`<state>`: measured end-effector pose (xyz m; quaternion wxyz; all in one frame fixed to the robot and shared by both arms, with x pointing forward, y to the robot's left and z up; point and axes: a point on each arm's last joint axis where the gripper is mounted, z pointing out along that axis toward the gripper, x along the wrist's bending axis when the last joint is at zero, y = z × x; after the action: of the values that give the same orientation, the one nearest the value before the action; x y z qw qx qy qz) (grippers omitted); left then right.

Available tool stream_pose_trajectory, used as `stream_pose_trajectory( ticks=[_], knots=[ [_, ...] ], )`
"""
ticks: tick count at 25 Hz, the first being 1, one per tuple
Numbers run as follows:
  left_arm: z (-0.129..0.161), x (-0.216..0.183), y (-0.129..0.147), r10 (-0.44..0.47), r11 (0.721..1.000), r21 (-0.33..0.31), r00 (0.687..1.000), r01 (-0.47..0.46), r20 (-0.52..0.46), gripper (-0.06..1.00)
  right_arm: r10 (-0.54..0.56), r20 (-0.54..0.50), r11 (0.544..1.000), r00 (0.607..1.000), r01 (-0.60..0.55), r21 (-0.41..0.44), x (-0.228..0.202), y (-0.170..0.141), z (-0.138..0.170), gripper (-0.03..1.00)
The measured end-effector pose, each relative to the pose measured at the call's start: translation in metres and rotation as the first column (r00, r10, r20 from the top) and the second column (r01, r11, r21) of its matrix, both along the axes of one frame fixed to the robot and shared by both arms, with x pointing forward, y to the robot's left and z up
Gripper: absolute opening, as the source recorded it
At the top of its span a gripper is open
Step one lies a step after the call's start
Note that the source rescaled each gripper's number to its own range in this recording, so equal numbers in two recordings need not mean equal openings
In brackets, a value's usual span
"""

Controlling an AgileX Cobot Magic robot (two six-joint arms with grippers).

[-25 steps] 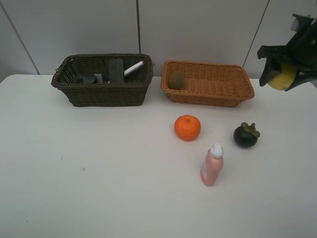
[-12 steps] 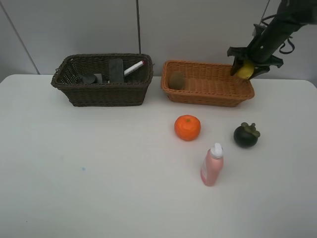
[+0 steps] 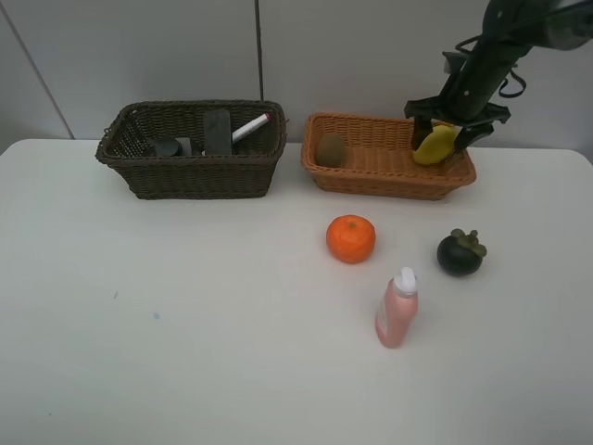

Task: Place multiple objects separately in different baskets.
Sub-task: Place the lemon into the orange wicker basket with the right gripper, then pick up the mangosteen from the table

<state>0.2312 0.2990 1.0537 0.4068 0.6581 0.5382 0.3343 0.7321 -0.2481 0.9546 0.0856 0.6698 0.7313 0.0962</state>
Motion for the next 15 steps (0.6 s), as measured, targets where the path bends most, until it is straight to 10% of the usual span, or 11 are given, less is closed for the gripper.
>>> stream_pose_trajectory(
  ticks=[15],
  knots=[
    [0.000,0.000,0.000,0.000,1.000,0.000,1.000,0.000,0.000,0.95,-0.056,-0.113,0.997,0.992,0.061,0.045,-0.100,-0.006,0.077,0.80]
  ],
)
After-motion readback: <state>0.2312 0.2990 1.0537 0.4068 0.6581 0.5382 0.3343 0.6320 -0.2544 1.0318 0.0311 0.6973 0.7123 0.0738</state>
